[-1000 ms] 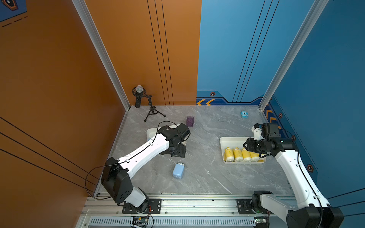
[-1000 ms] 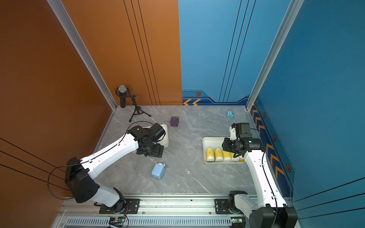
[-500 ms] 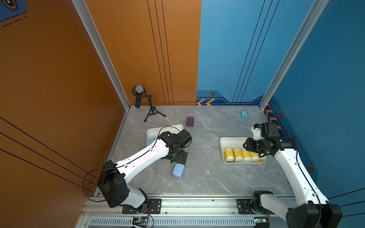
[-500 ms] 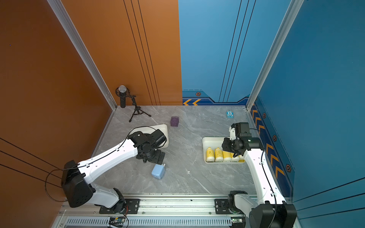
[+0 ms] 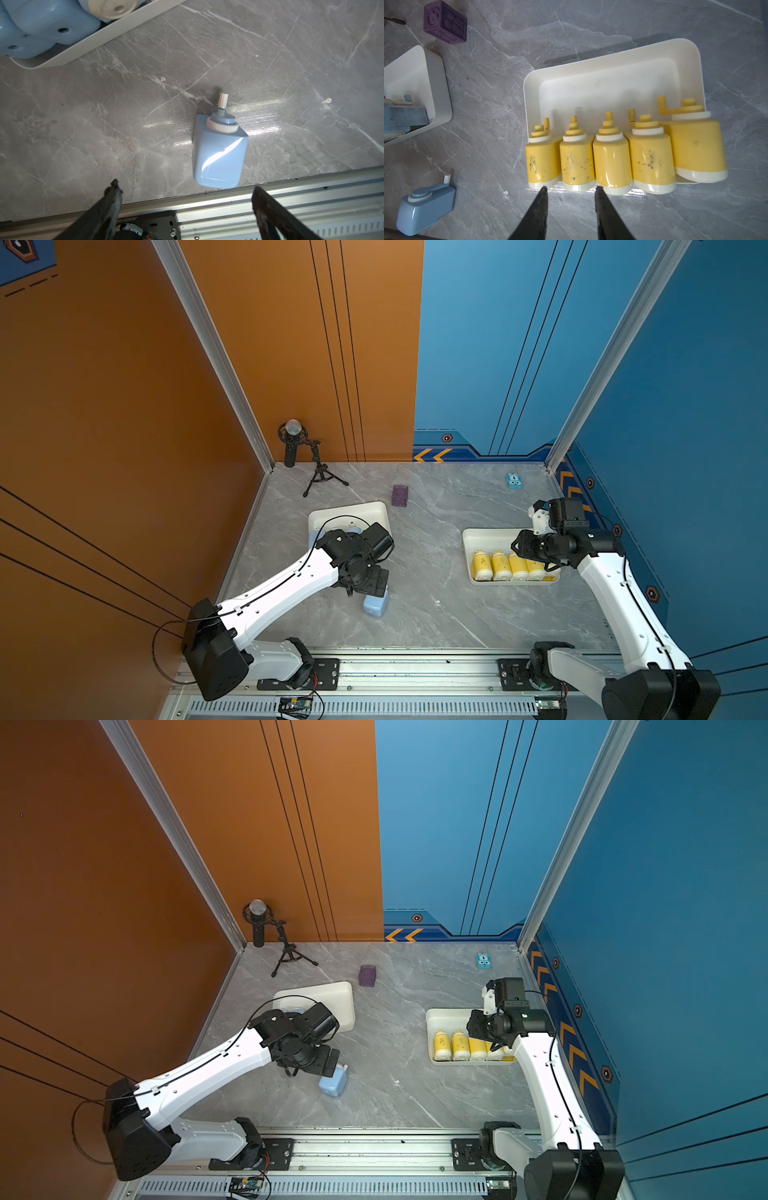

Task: Place the pencil sharpeners by color into the storage box
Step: Pick up the pencil sharpener from the center of the board.

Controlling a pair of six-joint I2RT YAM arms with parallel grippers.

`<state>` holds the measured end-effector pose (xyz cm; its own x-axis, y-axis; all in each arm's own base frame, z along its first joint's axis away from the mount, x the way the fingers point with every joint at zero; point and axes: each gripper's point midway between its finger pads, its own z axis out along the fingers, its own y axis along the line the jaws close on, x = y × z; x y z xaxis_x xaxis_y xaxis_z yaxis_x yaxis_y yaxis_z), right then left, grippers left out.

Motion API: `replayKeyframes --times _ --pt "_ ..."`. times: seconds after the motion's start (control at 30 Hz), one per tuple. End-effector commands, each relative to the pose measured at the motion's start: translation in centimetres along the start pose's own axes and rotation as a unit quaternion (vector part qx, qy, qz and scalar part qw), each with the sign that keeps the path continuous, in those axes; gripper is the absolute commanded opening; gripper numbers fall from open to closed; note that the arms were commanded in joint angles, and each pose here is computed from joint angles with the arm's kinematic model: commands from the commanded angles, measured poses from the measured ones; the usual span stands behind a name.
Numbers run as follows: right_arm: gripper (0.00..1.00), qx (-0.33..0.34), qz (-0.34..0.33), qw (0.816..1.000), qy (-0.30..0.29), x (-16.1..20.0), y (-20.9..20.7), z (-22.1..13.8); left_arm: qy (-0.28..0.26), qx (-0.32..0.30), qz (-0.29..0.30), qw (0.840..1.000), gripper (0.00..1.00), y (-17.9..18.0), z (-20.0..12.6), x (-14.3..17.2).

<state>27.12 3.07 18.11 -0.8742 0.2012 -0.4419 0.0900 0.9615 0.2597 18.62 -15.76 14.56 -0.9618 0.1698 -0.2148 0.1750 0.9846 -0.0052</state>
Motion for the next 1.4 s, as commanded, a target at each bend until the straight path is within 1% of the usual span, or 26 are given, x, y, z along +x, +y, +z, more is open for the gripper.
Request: replayKeyframes --times 0.0,0.33,0.5,0.57,0.73,0.87,1.03,1.17,1.37 --pt "0.39 0.006 0.004 1.000 0.002 0.1 -0.3 -0.4 0.006 0.014 -0.005 1.000 0.99 -0.2 -0.2 1.1" --pt "0.39 0.004 0.003 1.000 0.001 0.4 -0.2 -0.6 0.015 0.018 -0.007 1.000 0.99 0.0 0.1 2.8" --pt "0.39 0.003 0.003 1.000 -0.001 0.1 -0.2 -0.7 0.005 0.021 -0.013 1.000 0.99 0.2 -0.2 2.9" --pt "0.39 0.003 0.003 1.000 -0.003 0.1 -0.1 -0.9 0.010 0.013 -0.018 1.000 0.99 0.8 0.3 3.6" --pt "0.39 0.005 0.002 1.000 -0.004 0.3 -0.2 -0.9 0.022 0.010 -0.022 0.999 0.99 0.9 0.9 4.5" --pt "0.39 0.005 0.003 1.000 0.006 0.6 -0.3 -0.5 0.027 0.001 -0.027 0.999 0.99 1.3 1.5 5.2" --pt "0.39 0.006 0.003 1.000 0.007 0.6 -0.3 -0.4 0.033 -0.003 -0.013 0.999 0.99 0.8 1.6 4.7" --pt "0.39 0.006 0.003 1.000 0.009 0.6 -0.4 -0.2 0.047 0.002 0.013 0.999 0.99 -0.2 1.9 4.3" --pt "0.39 0.001 0.002 1.000 0.006 0.4 -0.1 -0.3 0.063 0.015 0.031 0.997 0.99 -2.0 3.3 3.5"
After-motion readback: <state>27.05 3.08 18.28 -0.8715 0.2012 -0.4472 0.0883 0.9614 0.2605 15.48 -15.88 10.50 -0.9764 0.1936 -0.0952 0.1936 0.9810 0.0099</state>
